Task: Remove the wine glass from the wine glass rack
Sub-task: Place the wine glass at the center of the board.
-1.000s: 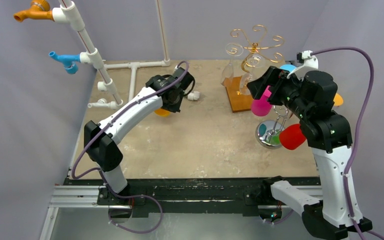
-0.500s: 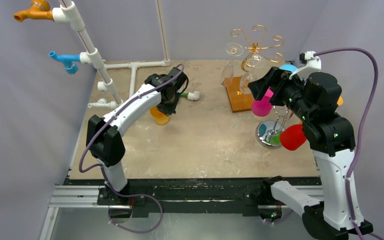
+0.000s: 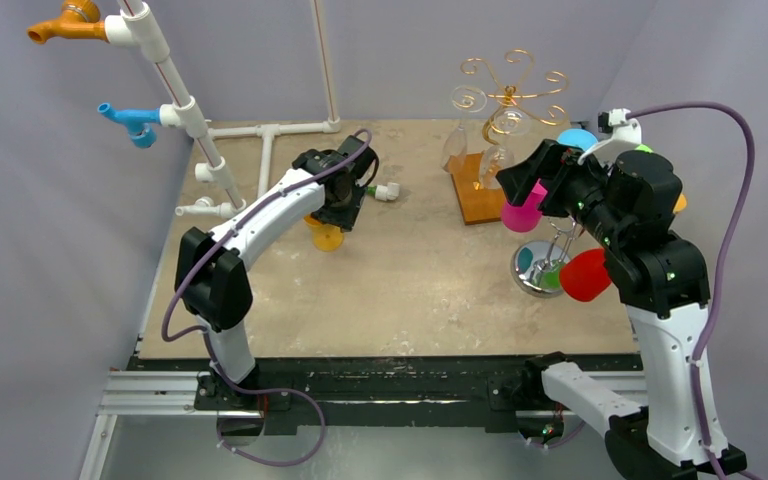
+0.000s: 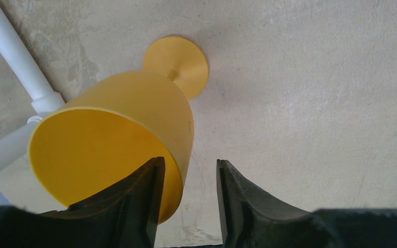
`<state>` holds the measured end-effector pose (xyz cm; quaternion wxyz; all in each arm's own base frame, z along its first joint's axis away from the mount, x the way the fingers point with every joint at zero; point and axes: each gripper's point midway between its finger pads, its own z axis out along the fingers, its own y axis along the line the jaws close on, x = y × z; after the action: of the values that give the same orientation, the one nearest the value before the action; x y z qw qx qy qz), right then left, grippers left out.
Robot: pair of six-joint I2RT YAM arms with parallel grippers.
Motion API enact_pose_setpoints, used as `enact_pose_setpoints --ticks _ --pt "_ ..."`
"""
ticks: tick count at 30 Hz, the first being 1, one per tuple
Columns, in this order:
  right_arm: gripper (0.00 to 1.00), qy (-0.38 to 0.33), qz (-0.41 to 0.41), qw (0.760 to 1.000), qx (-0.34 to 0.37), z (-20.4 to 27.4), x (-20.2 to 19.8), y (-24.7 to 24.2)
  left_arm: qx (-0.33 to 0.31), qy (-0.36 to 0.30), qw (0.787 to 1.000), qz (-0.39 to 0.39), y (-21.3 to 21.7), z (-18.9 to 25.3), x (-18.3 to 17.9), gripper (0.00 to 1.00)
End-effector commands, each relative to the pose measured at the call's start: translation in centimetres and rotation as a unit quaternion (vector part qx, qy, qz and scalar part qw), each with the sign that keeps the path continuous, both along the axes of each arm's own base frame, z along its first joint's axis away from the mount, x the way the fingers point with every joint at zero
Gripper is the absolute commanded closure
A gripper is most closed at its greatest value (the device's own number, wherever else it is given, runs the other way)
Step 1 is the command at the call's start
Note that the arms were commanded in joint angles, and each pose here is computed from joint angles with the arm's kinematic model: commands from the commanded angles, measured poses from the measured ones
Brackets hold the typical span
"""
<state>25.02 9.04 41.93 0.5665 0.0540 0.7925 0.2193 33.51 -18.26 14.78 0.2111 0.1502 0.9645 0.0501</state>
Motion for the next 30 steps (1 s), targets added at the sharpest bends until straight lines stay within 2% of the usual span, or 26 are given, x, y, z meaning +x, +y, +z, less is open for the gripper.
enact_pose_setpoints --ticks 1,11,21,30 --pt "0.01 -0.02 0.0 1.0 -0.005 0.8 -0.4 -0.2 0.005 -0.038 0.999 0.006 0.2 1.3 1.7 0.53" --pt "0.01 -0.014 -0.016 1.0 -0.011 0.3 -0.4 -0.9 -0.003 -0.09 0.996 0.016 0.0 3.6 3.6 0.34" --pt "0.01 -0.024 -0.04 0.999 -0.015 1.4 -1.3 -2.0 -0.031 -0.135 0.99 0.012 -0.5 7.0 4.4 0.25" --pt "0.01 -0.018 -0.112 0.993 -0.043 1.2 -1.8 -4.9 -0.097 -0.216 0.972 -0.007 -2.5 13.4 3.8 0.18"
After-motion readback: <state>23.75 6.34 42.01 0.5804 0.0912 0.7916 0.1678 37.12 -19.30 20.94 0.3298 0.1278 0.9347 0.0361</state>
